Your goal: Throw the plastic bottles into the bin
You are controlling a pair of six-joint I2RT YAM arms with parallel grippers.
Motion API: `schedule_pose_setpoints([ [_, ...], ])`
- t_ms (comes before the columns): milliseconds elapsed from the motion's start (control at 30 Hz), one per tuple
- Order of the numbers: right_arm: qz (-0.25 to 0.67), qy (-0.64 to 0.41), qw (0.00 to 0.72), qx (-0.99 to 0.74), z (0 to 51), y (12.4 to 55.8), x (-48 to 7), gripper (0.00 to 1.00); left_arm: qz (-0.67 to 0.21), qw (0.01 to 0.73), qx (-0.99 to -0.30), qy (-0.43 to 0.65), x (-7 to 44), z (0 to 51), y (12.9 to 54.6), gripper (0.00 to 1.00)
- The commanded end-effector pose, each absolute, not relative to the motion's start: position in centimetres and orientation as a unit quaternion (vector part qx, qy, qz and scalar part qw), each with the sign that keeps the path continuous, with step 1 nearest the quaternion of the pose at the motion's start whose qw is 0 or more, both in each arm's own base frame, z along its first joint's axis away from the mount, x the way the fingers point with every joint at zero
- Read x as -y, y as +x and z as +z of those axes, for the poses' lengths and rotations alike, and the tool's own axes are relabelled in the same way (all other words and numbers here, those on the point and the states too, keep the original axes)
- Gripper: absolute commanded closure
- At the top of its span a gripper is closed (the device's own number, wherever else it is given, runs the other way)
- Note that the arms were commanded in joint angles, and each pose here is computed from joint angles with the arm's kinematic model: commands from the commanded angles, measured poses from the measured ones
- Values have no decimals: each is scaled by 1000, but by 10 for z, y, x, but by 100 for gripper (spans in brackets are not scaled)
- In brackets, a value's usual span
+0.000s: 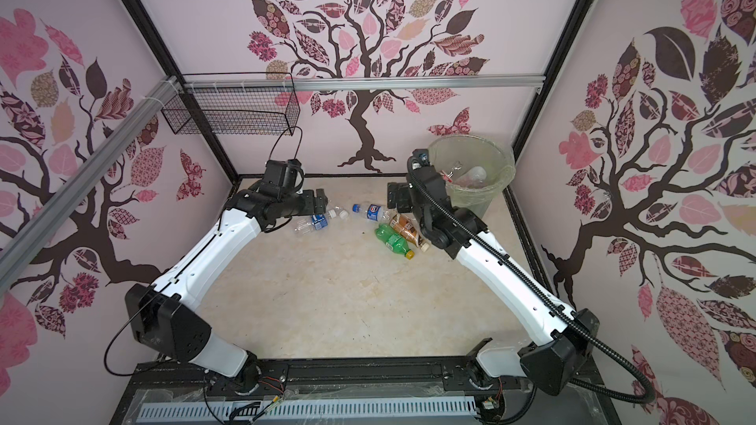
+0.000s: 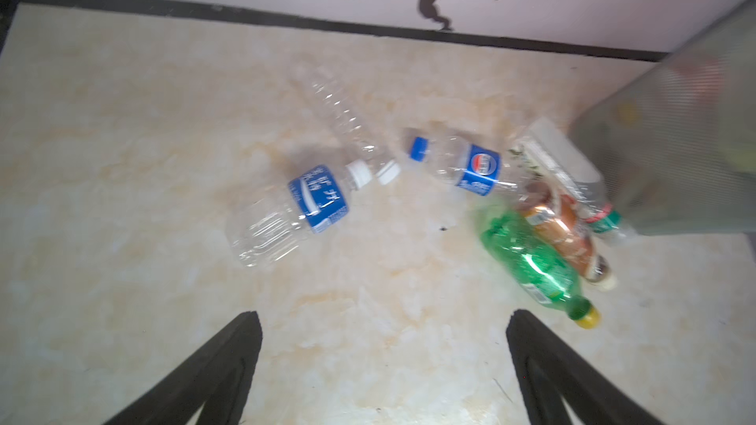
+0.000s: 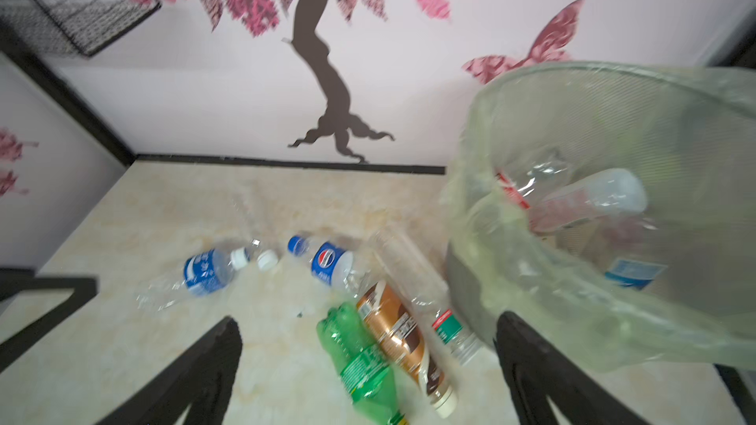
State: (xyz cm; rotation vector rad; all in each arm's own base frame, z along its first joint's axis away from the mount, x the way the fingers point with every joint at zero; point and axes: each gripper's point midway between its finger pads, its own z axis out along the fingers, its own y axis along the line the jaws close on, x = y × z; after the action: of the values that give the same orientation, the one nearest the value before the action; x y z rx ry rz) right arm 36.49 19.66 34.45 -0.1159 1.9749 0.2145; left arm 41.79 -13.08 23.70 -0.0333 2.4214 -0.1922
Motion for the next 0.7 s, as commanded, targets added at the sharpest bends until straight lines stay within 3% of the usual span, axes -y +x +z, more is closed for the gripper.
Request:
schedule_pose_setpoints([
  [0,144,-74,513,-843,321,351,-235,1,-2,302,-953,-37,95,199,428,2],
  [267,209,-120,431,-870,250,333,-289,1,84,253,-964,11,86,145,478,2],
  [667,198,-151,411,-877,219,326,-289,1,101,217,-967,89,97,103,508,2],
])
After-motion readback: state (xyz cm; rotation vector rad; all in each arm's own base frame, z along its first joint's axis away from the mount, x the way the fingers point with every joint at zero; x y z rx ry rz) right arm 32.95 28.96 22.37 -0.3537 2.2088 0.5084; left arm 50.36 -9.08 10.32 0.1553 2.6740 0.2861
